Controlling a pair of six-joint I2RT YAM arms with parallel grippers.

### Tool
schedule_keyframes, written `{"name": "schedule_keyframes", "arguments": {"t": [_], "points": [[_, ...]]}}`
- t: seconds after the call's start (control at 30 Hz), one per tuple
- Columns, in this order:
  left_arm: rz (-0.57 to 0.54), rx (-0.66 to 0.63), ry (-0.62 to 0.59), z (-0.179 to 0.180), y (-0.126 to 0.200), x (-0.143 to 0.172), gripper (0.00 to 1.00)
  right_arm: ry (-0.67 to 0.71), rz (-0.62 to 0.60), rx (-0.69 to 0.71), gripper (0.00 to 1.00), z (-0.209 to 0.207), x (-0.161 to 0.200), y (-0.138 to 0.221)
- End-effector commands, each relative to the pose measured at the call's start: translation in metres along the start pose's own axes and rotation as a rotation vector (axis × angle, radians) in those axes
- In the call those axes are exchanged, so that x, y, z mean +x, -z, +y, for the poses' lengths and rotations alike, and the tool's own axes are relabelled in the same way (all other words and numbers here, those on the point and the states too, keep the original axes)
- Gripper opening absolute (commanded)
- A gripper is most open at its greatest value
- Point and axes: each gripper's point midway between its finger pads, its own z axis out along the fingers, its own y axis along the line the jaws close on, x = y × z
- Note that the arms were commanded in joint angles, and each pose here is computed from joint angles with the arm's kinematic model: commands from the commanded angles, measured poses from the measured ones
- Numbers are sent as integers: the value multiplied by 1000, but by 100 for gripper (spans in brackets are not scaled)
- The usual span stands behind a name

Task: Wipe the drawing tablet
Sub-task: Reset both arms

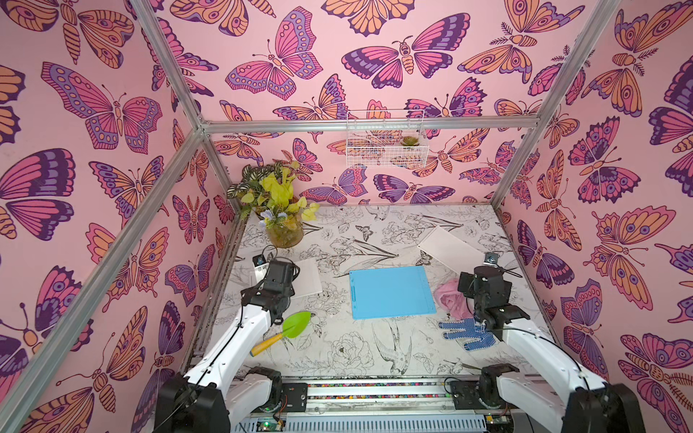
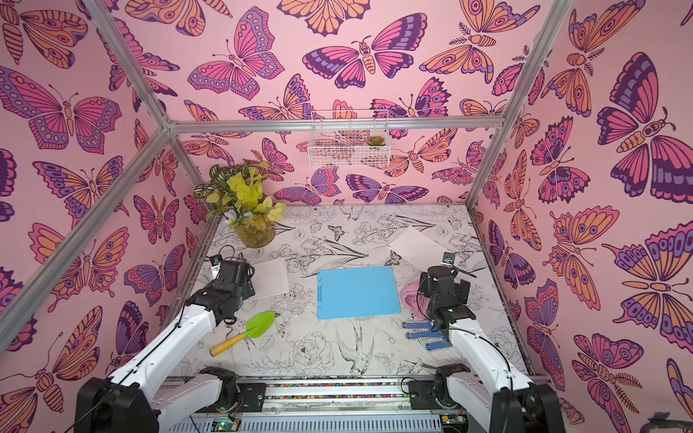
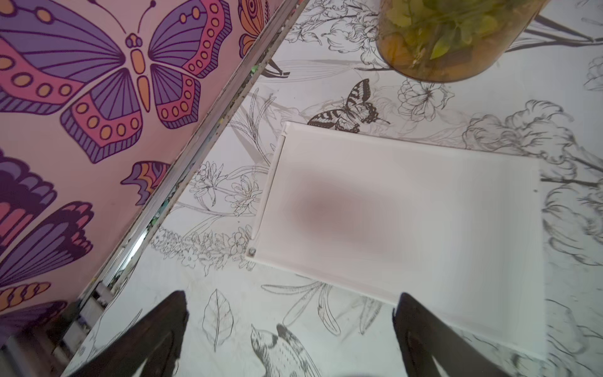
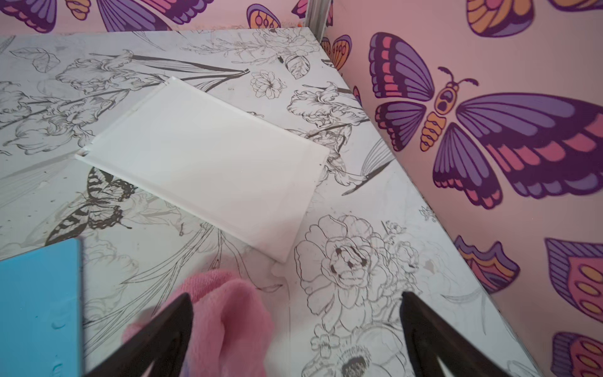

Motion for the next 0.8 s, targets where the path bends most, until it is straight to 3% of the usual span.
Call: {"name": "schedule_keyframes", "arguments": {"t": [0.0,0.17,0.33,0.47,0.53,0.7,0.77], "points": [[-205,63,-18,-17,-15,-36,100,16,-71,-15,99,10,-15,-20],[-144,151,-24,-37,-57,-29,100,30,-94,-94,99,31,-25,-43],[-218,275,17,-56,-77,-51,100,-83,-133,-162,99,29,-39,-62],[-245,298,-14,-61,-90,-59,100,-67,-153,-237,99,41,-32,-65],[-235,318,-21,-63,-87,-57,100,-69,-186,-266,99,44,-28,-61],[-438,337,7,-57,-62,-54,100,-86,-227,-254,99,40,-23,-59],[-463,345,16,-56,-56,-58,100,-95,-220,-232,99,37,-23,-62]]}}
